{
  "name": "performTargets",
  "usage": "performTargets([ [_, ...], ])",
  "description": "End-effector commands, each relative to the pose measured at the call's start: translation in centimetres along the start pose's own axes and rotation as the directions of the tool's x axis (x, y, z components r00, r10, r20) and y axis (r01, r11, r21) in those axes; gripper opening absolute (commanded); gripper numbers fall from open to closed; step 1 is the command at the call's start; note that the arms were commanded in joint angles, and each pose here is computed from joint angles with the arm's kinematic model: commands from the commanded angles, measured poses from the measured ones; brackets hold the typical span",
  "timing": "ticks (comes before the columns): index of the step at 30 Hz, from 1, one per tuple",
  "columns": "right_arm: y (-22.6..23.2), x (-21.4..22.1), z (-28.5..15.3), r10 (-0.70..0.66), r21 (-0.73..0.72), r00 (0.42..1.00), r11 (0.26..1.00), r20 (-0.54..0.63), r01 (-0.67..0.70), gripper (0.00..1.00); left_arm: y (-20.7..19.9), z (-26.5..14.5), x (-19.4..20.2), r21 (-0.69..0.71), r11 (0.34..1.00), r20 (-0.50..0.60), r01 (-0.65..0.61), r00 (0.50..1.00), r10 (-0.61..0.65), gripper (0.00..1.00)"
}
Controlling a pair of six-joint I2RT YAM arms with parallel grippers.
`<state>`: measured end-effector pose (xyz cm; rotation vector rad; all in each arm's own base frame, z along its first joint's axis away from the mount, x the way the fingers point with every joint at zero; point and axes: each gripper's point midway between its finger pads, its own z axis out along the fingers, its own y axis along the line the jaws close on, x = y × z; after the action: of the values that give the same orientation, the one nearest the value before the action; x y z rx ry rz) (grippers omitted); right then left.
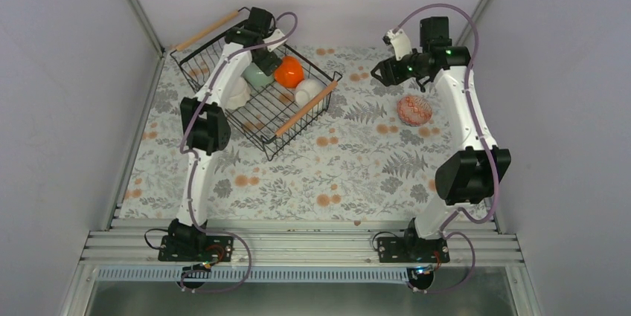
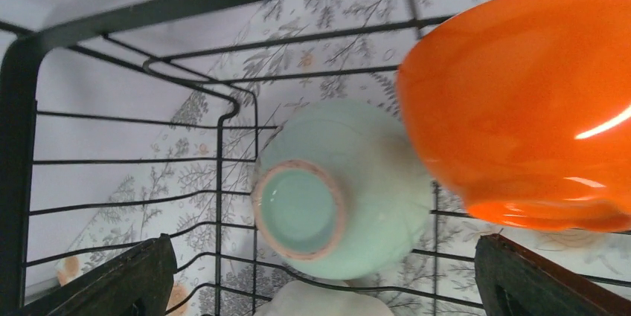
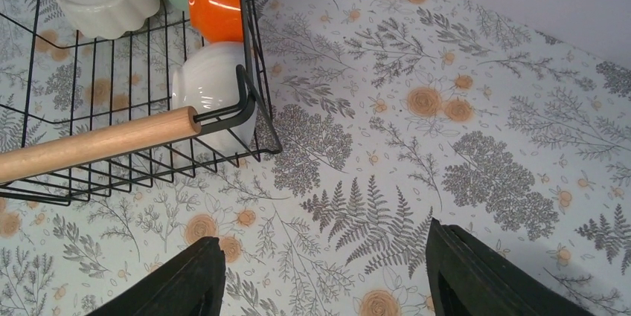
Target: Unload the bowls from the dish rack
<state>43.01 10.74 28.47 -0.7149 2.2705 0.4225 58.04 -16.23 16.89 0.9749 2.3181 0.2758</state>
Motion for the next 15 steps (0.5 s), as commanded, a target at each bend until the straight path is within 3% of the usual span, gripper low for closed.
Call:
performTargets([
  [1, 1.1, -0.4, -0.4, 0.005, -0.023, 0.999, 1.000, 0.035, -0.004, 0.66, 2.0, 1.9, 2.2, -0.010, 0.999, -0.052, 0.036, 0.998, -0.037, 1.00],
  [5, 0.9, -0.1, 0.0, 0.014, -0.021, 0.999, 1.000, 0.036, -0.013, 0.66, 2.8, 3.4, 3.5, 0.027, 0.998, -0.052, 0.061, 0.997, -0.060, 1.00],
  [15, 0.8, -0.8, 0.4, 0.028, -0.019, 0.998, 0.999, 0.056, -0.027, 0.67, 0.0, 3.9, 2.8, 0.202, 0.979, 0.016, 0.002, 1.000, -0.006, 1.00],
])
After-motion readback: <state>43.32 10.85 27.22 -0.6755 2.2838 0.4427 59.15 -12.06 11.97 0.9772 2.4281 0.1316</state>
